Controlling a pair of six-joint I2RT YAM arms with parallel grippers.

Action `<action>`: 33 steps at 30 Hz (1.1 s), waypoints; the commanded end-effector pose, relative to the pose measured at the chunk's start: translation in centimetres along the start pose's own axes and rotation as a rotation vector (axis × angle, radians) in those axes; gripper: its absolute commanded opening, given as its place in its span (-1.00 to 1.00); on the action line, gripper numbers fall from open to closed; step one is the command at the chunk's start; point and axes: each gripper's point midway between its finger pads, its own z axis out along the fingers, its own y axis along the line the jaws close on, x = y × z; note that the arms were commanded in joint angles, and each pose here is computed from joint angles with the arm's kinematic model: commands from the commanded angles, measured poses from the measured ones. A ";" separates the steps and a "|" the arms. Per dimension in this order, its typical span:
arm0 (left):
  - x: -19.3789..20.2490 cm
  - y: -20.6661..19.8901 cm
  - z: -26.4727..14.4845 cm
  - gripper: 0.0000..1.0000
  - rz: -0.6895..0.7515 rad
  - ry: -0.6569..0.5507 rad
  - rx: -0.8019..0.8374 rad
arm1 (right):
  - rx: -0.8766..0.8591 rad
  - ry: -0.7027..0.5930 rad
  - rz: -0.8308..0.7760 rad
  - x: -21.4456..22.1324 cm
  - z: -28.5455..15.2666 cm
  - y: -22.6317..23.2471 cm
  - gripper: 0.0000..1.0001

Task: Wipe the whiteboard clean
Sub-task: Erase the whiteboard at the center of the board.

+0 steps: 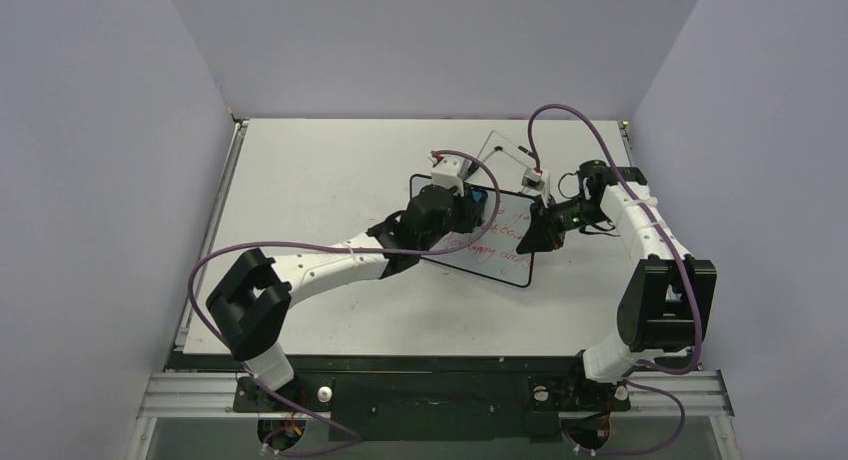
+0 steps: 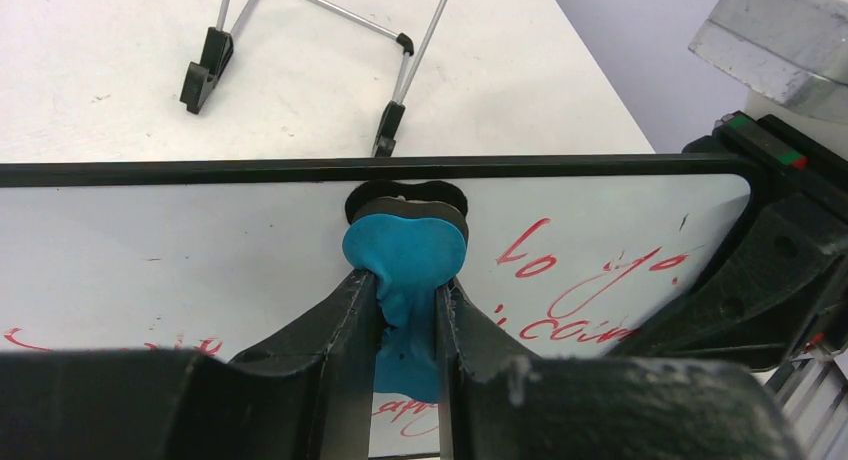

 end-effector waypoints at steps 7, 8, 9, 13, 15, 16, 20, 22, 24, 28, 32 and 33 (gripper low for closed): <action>0.9 -2.0 0.7 -1.00 0.012 -0.008 0.047 | -0.082 0.048 -0.037 0.4 0.3 2.6 -1.00; 1.9 -3.2 0.6 -1.00 0.019 0.008 0.070 | -0.084 0.048 -0.034 0.4 0.4 2.6 -1.00; 2.3 -3.7 0.6 -1.00 0.018 0.010 0.076 | -0.083 0.048 -0.035 0.4 0.3 2.6 -1.00; 3.6 -5.2 1.0 -1.00 0.023 0.022 0.084 | -0.084 0.047 -0.035 0.4 0.4 2.6 -1.00; 3.4 -5.3 1.2 -1.00 0.026 0.018 0.079 | -0.085 0.048 -0.033 0.4 0.4 2.6 -1.00; 2.8 -5.4 1.3 -1.00 0.026 0.006 0.077 | -0.085 0.048 -0.033 0.4 0.4 2.6 -1.00; 0.1 -4.0 1.8 -1.00 0.039 -0.035 0.018 | -0.086 0.048 -0.034 0.4 0.4 2.6 -1.00; -1.3 -2.7 2.1 -1.00 0.047 -0.057 -0.027 | -0.086 0.048 -0.036 0.4 0.4 2.6 -1.00; -2.2 -1.2 2.3 -1.00 0.040 -0.063 -0.062 | -0.086 0.048 -0.036 0.4 0.4 2.6 -1.00; -3.0 -0.9 2.3 -1.00 0.030 -0.075 -0.049 | -0.086 0.050 -0.035 0.4 0.4 2.6 -1.00; -1.5 -3.9 1.5 -1.00 0.047 -0.067 0.066 | -0.086 0.050 -0.034 0.5 0.4 2.6 -1.00; -0.5 -4.1 1.3 -1.00 0.056 -0.051 0.079 | -0.085 0.049 -0.034 0.4 0.4 2.6 -1.00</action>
